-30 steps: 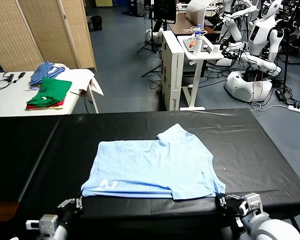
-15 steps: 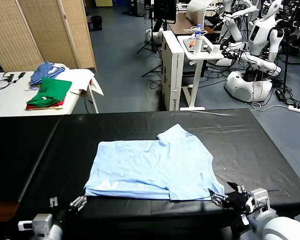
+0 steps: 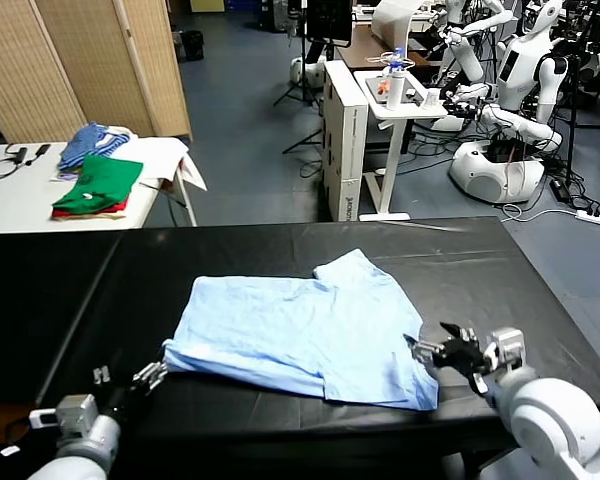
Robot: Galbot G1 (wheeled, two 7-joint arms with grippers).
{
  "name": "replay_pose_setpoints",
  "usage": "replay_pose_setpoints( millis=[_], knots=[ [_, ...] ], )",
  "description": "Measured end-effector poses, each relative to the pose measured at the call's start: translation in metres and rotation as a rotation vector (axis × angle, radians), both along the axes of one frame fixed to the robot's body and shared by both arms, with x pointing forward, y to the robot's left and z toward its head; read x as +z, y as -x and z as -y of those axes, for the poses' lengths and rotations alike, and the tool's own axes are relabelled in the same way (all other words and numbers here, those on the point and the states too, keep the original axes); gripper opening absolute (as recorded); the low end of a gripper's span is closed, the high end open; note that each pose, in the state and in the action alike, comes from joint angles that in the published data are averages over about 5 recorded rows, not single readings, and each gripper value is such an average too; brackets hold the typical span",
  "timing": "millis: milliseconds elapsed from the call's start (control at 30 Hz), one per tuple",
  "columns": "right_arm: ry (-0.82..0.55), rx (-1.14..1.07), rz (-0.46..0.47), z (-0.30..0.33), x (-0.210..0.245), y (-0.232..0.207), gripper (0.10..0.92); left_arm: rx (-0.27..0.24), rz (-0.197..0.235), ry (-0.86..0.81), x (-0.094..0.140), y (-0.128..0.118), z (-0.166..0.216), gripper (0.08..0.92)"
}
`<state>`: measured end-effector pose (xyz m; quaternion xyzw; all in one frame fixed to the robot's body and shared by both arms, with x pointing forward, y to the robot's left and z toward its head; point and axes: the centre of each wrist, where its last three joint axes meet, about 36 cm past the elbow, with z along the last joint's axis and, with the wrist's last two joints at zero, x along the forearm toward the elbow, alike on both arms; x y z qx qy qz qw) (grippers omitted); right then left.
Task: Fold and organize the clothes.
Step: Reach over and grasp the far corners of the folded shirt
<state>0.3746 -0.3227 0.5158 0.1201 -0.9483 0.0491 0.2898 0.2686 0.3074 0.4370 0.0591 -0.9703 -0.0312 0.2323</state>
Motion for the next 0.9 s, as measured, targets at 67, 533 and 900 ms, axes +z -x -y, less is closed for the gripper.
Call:
replay_pose_setpoints(
  millis=[67,533,900],
  knots=[
    [0.004,-0.004,0.002,0.003,0.000,-0.003,0.907,-0.008,-0.020,-0.014,0.000,0.003,0.001,0.907],
    [-0.013,-0.013,0.002,0.007,-0.008,-0.038,0.907,-0.045,-0.069,0.055,0.024,0.038,0.011,0.907],
    [-0.020,0.012,0.033,-0.018,-0.006,-0.093,0.907,-0.044,0.017,0.186,0.036,-0.040,-0.014,0.907]
  ],
)
